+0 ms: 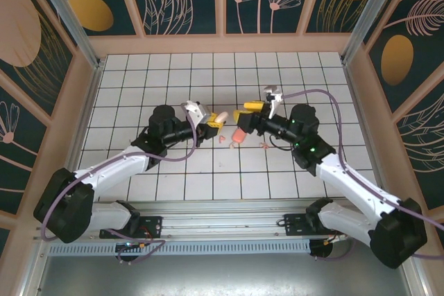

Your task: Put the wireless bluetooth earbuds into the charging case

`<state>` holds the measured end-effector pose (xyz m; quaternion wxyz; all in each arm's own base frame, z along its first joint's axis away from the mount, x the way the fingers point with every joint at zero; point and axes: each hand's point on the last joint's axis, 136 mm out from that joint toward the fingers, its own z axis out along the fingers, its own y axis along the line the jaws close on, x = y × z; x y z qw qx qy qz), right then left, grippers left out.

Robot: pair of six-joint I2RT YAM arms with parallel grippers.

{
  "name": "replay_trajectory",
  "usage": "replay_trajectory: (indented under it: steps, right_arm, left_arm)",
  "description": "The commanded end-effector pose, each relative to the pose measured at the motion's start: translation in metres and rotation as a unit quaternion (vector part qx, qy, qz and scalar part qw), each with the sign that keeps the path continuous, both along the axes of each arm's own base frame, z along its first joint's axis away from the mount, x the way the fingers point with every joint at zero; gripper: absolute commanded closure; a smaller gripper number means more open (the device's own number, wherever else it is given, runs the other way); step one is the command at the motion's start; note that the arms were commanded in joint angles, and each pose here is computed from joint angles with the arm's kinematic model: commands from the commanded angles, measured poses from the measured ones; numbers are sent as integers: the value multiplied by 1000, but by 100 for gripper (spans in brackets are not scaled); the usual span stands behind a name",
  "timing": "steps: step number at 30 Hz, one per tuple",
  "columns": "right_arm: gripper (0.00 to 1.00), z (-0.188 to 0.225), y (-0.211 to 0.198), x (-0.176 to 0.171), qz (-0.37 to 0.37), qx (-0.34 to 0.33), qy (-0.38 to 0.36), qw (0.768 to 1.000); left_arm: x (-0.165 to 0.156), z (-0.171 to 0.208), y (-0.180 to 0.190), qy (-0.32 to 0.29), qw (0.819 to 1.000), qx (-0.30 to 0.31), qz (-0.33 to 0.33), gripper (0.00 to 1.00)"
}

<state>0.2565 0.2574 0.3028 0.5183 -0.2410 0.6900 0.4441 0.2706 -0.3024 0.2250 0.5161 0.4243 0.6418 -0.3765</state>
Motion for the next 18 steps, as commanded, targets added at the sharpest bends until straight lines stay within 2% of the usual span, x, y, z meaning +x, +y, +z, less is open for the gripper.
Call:
replay_trajectory:
  steps: [1,4,6,8,13,18]
  right_arm:
    - [33,-21,-3,-14,58,-165,-117,978]
    - [35,-26,-3,-25,116,-227,-172,951]
    - [39,-33,0,-47,191,-252,-234,920]
    - [41,-35,0,-56,215,-263,-277,899]
    - [43,-45,3,-52,249,-294,-297,874]
    - [45,-55,10,-50,291,-300,-270,867]
  left_arm:
    - [-22,-11,-10,17,996,16,-80,81]
    - [-34,-14,-13,10,992,15,-121,81]
    - [-37,-16,-13,4,991,17,-130,81]
    - [-40,-16,-12,-7,990,18,-139,80]
    - [-54,-13,-12,-28,984,10,-175,79]
    - [-56,-13,-12,-29,983,8,-181,80]
